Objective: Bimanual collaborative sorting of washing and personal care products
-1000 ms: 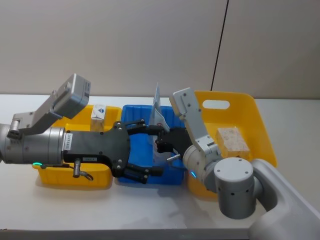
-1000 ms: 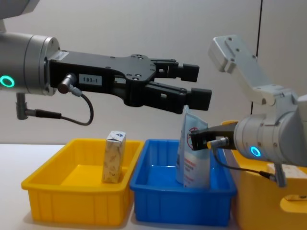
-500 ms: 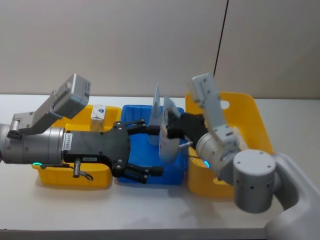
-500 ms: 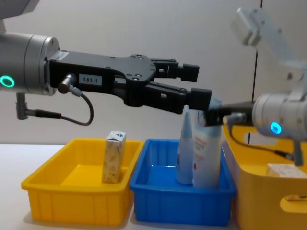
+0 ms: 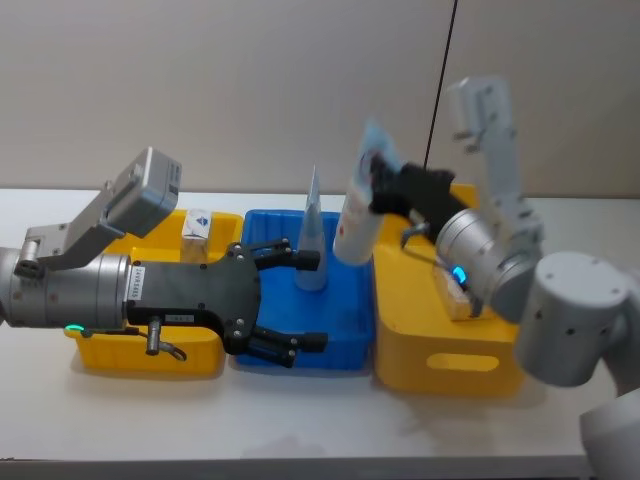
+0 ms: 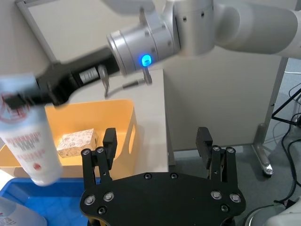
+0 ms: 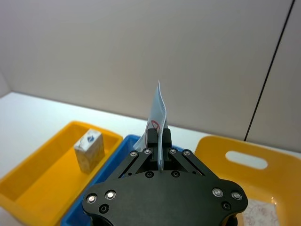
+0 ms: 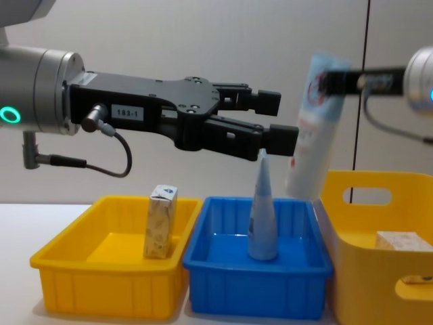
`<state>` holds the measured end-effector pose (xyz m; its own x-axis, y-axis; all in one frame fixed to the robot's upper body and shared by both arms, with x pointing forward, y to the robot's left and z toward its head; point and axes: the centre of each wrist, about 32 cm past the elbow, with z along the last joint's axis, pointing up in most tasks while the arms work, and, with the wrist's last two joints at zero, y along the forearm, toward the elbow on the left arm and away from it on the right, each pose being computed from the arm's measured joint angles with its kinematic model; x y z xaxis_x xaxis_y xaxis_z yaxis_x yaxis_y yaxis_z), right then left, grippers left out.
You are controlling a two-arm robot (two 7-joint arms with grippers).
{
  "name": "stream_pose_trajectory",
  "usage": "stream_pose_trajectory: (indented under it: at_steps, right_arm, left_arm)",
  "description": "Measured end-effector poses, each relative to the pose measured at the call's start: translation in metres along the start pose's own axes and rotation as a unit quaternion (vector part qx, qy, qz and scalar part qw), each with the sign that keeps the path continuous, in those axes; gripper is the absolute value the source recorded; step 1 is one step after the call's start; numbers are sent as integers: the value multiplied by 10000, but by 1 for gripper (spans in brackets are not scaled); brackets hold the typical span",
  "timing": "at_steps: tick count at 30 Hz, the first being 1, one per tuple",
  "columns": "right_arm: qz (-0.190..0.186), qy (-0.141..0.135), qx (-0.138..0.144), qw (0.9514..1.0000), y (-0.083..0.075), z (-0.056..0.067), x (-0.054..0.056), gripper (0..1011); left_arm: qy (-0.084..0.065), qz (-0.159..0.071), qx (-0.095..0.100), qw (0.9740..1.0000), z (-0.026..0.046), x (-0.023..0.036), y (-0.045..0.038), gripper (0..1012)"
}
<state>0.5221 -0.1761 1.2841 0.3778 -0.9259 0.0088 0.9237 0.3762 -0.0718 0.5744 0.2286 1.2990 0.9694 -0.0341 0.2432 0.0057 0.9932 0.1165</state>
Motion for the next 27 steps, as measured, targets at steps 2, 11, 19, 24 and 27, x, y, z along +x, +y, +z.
stream_pose_trajectory:
  at_steps: [2,11,19,24,27]
  right_arm:
    - [-25,70,119,9999,-31,90,57,30]
    - [-195,203,535,9982,-154,381,280,30]
    - [-424,159,685,9966,-232,528,434,30]
    - [-548,107,689,9961,-255,568,494,30]
    - [-606,83,695,9957,-267,589,522,30]
  left_arm:
    - [0,0,0,10000,0,0,0,1001]
    - [0,0,0,10000,0,0,0,1001]
    - [0,0,0,10000,0,0,0,1001]
    - [0,0,0,10000,0,0,0,1001]
    - [0,0,0,10000,0,0,0,1001]
